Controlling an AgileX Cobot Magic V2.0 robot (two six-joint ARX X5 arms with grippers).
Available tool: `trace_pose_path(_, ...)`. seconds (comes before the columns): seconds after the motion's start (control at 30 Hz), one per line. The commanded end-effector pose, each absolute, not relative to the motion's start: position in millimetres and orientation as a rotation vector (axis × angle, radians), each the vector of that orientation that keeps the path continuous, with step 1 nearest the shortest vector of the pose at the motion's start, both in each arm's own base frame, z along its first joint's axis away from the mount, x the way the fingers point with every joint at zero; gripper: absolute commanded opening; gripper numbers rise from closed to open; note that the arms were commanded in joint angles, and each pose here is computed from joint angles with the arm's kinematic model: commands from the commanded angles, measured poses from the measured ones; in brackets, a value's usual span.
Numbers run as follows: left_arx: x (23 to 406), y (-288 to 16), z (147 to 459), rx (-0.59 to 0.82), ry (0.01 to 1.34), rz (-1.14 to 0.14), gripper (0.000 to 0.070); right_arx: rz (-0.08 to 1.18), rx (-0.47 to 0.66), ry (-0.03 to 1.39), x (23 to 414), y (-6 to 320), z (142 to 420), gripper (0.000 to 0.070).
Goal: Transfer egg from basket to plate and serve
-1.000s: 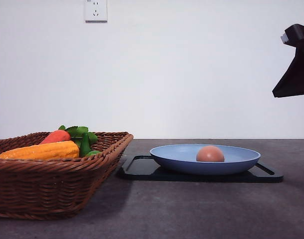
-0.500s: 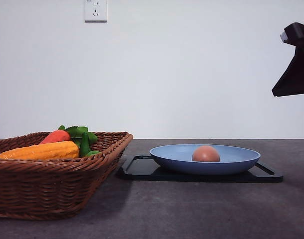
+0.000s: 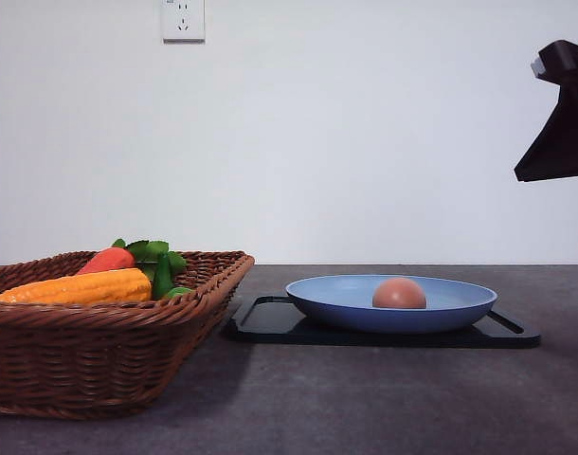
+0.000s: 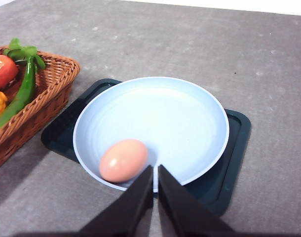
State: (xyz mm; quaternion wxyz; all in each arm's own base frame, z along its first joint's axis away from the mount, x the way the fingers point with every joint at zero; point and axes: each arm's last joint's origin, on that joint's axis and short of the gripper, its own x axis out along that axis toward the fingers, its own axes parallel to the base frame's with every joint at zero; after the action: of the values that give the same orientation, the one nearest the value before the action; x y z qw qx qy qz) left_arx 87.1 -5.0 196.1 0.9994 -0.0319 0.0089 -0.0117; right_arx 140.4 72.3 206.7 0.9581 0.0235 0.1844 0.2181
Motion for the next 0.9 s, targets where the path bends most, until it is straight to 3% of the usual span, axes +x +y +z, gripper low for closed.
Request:
trace_pose_path(0.0,90,-4,187,-0.052,0.03,-0.02,0.0,0.444,0.059,0.361,141,73,210,0.0)
trace_pose_path(0.33,96,-4,149,-0.079,0.158,-0.001,0.0,0.443,0.059,0.362,141,73,209,0.0)
trace_pose_path(0.87,96,-4,147,-0.124,0.186,-0.003,0.0,0.443,0.058,0.363,141,73,209,0.0)
